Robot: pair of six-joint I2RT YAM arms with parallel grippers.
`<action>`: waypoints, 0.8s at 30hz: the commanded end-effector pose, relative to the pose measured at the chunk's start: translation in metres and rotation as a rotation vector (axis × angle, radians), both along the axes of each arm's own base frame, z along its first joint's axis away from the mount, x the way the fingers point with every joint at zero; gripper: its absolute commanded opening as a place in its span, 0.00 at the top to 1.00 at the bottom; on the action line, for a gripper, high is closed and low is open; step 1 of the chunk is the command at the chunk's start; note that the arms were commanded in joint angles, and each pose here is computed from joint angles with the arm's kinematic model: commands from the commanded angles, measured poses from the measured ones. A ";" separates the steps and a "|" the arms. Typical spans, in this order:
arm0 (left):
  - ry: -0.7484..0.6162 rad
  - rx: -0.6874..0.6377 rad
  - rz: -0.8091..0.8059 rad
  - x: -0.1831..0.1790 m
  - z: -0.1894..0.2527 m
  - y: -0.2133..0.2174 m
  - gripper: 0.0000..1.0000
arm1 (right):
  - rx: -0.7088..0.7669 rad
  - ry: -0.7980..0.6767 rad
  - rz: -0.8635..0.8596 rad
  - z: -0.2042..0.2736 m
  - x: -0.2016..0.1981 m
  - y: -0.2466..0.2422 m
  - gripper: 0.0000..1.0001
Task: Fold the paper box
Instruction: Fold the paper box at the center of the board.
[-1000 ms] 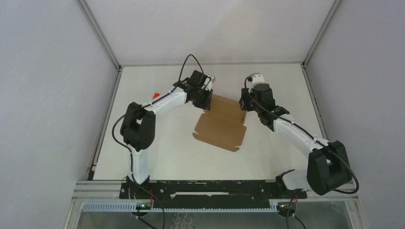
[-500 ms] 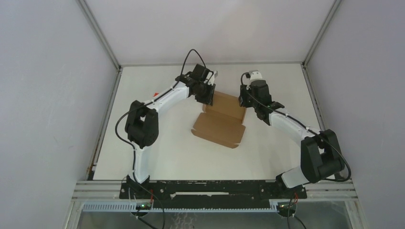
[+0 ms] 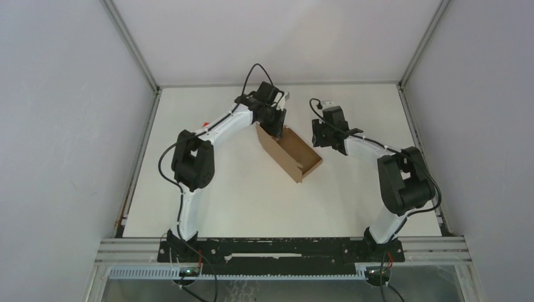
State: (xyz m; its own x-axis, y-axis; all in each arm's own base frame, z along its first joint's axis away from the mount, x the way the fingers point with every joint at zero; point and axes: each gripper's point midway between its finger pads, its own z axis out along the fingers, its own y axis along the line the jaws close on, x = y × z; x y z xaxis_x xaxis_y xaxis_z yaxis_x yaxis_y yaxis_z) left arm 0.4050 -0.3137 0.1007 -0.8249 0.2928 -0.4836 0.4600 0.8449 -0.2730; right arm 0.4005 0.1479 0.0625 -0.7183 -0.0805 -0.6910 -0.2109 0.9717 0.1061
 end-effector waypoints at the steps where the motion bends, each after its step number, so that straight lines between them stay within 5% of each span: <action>1: -0.044 -0.070 -0.036 0.009 0.033 -0.007 0.68 | 0.058 -0.045 0.014 0.025 0.015 0.008 0.52; 12: -0.117 -0.133 -0.026 0.021 0.100 0.003 0.67 | 0.122 0.011 0.069 0.056 -0.006 0.010 0.48; 24: -0.341 -0.101 0.317 -0.004 0.166 0.080 0.66 | 0.088 0.164 -0.001 0.003 -0.012 0.001 0.50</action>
